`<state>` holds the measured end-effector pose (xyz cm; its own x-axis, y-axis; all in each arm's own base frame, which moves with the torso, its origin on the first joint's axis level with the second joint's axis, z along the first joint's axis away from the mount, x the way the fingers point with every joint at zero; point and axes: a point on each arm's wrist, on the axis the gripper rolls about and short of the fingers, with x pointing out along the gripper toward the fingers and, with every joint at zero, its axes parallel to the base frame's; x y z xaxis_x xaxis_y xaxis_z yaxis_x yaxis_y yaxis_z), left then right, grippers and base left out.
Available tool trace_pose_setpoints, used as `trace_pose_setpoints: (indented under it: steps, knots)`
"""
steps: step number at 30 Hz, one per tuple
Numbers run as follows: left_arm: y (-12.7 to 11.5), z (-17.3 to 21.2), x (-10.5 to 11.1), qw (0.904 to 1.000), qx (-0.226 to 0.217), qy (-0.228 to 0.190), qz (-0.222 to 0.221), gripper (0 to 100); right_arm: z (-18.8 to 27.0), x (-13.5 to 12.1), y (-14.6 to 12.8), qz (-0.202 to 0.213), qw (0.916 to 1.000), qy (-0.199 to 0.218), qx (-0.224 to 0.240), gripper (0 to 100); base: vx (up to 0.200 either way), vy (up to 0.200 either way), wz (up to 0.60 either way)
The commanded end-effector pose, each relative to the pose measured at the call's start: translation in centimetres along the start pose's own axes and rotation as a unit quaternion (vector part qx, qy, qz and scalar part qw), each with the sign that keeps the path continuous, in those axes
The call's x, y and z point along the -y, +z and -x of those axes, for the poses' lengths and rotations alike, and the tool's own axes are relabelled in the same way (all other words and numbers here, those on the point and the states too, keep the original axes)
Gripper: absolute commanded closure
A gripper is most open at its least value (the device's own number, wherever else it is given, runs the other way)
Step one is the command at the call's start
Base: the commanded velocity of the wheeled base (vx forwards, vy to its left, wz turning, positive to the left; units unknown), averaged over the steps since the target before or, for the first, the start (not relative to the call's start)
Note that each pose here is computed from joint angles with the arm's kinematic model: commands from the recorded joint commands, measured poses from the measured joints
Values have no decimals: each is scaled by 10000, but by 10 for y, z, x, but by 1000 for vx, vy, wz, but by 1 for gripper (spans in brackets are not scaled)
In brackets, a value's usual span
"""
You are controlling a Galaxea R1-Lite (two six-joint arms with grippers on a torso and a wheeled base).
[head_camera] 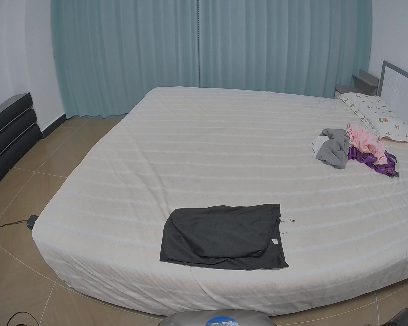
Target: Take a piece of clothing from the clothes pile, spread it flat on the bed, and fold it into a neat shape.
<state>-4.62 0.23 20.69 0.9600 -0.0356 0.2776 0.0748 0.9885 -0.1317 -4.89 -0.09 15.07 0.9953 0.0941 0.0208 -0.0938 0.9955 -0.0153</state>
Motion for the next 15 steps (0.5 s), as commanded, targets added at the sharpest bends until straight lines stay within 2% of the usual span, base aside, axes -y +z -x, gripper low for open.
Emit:
trace_pose_setpoints:
  steps: [1, 3, 7, 9, 12, 14, 15]
  knots:
    - [-9, 19, 1, 9992, 277, 147, -266, 0, 15, -3, -4, 149, 9987, -191, 442, 0, 0, 0, 0]
    - [-15, 21, 0, 9987, 285, 165, -380, 0, 15, -3, -2, 155, 9984, -177, 518, 0, 0, 0, 0]
    - [-38, 26, -3, 9942, 290, 205, -1017, 0, 11, -3, -3, 238, 9968, -126, 755, 0, 0, 0, 0]
    - [-44, 22, -4, 9922, 473, 262, -1122, 0, 5, -3, -5, 271, 9943, -97, 1030, 0, 0, 0, 0]
    - [-62, 15, -8, 9898, 665, 353, -1206, 0, -6, -2, -19, 344, 9923, -109, 1181, 0, 0, 0, 0]
    - [-83, 11, -11, 9831, 888, 484, -1525, 0, -18, -1, -39, 523, 9894, -146, 1346, 0, 0, 0, 0]
    - [-83, 11, -11, 9818, 939, 504, -1574, 0, -20, -1, -43, 566, 9883, -155, 1406, 0, 0, 0, 0]
